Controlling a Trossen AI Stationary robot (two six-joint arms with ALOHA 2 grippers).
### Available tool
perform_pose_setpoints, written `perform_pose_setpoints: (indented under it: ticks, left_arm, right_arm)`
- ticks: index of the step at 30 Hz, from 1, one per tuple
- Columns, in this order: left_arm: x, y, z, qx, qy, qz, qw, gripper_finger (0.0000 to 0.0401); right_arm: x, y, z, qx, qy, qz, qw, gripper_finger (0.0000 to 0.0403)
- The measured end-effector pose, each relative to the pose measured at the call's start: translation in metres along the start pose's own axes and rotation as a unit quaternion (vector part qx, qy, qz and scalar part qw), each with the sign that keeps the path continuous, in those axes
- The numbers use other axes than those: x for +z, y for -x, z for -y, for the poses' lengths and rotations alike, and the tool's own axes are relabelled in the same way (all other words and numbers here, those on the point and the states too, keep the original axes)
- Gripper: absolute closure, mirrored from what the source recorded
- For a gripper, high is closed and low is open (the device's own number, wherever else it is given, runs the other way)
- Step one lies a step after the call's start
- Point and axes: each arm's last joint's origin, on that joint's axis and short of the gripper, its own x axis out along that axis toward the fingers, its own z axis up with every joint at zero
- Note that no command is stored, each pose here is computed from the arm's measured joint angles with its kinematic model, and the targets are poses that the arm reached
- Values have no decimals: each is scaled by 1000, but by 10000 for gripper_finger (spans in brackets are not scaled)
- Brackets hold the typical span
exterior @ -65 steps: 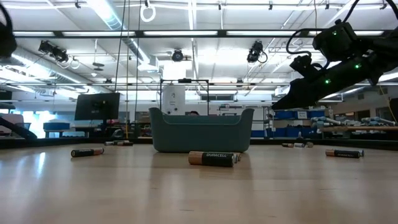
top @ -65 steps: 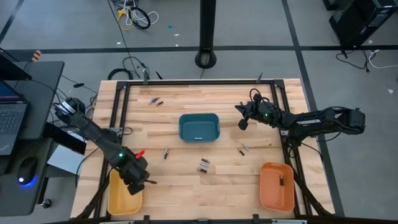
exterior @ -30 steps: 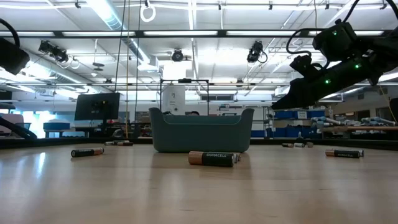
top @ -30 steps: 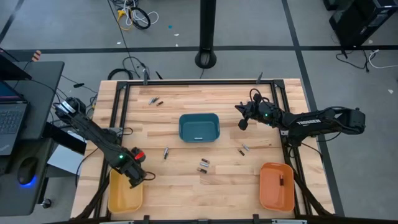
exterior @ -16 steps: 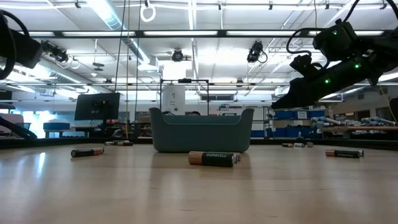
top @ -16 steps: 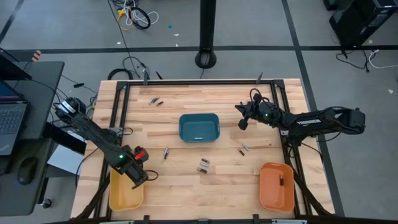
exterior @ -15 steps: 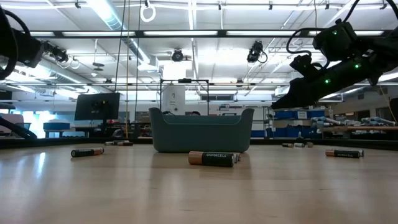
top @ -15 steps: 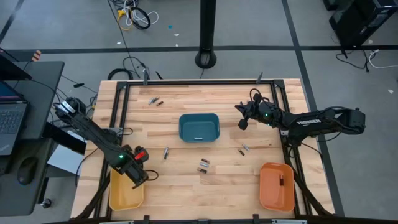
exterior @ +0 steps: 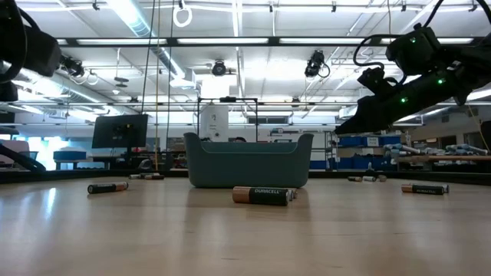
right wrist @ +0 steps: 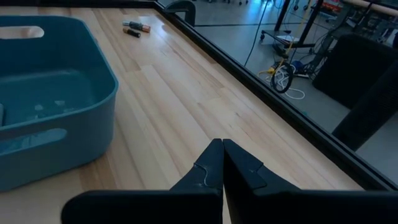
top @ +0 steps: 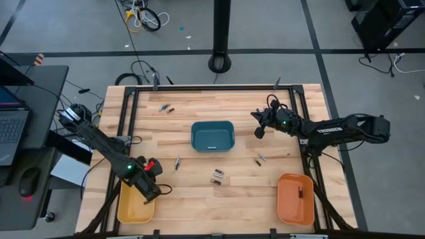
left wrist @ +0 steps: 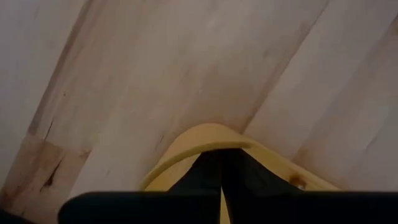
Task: Sort batteries
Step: Put the silver battery into the blue bin
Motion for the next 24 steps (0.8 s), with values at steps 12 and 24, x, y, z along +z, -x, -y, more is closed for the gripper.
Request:
perform_pose_setpoints:
  ticks: [12, 24]
  left_arm:
    - [9, 54, 13, 8, -30, -2, 1000, 390]
    - [54, 81, -5, -18, -83, 107, 991, 398]
  right_arm:
    - [1, 0, 0, 0, -2, 4, 1000, 393]
    - [8, 1, -4, 72, -21, 46, 996, 393]
